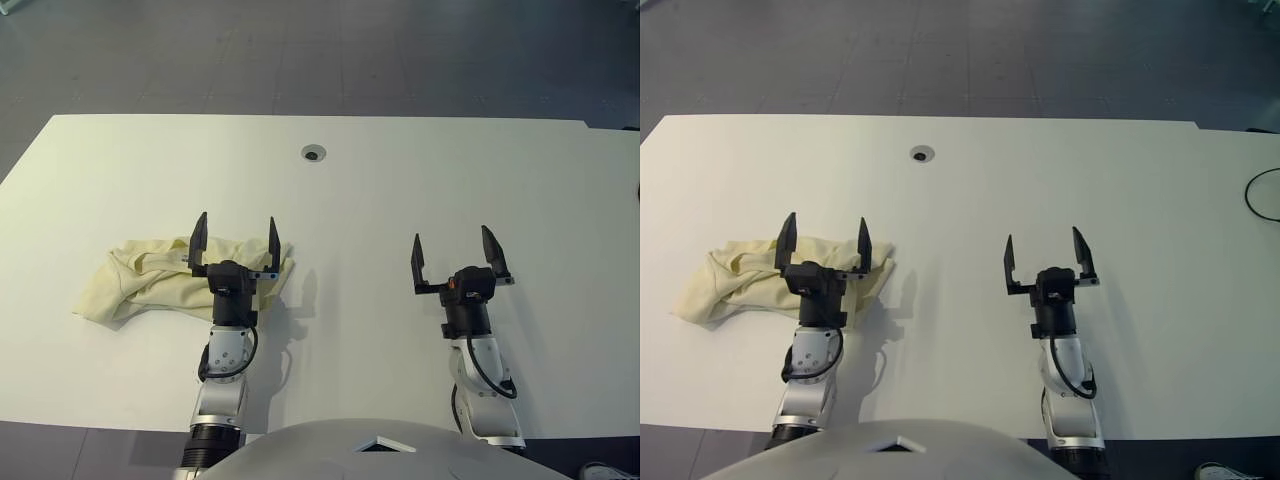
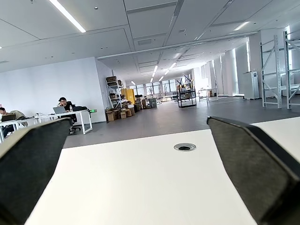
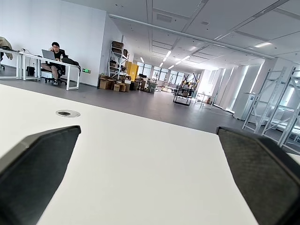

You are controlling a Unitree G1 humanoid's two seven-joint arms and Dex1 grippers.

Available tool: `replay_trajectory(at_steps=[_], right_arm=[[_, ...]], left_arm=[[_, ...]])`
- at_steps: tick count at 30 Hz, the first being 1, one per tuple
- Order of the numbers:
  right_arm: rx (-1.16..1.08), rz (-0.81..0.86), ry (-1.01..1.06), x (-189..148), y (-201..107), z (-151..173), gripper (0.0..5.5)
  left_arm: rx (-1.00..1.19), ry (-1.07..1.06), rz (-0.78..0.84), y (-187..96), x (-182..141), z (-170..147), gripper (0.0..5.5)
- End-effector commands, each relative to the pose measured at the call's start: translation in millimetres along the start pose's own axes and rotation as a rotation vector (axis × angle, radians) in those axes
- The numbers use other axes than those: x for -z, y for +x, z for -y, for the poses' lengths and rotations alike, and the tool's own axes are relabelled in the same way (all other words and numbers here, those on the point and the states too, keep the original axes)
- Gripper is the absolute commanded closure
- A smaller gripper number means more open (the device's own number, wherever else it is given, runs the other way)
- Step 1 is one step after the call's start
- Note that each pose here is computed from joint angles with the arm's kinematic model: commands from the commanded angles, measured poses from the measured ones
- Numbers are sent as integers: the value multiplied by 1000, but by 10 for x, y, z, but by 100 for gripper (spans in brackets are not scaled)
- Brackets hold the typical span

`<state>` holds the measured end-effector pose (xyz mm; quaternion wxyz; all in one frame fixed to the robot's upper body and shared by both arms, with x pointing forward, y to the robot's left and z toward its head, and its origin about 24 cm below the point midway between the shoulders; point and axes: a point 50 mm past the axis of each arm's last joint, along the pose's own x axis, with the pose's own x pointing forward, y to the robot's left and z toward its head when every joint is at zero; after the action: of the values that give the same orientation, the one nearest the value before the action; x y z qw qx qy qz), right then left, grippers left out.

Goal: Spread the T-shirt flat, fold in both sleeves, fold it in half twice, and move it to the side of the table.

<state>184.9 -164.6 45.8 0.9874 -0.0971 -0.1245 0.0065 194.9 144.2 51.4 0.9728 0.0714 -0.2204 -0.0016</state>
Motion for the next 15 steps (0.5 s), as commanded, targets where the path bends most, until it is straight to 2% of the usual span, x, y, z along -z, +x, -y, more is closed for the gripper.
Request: replay_trajectory(at_steps=[1,15], right_arm=[[1,-9,0,18,3,1,10],[27,-8,-3,31,-3,34,10]], left_arm=[[23,-3,4,0,-2,49,14],[93,-16,-53,156,226,135,14]])
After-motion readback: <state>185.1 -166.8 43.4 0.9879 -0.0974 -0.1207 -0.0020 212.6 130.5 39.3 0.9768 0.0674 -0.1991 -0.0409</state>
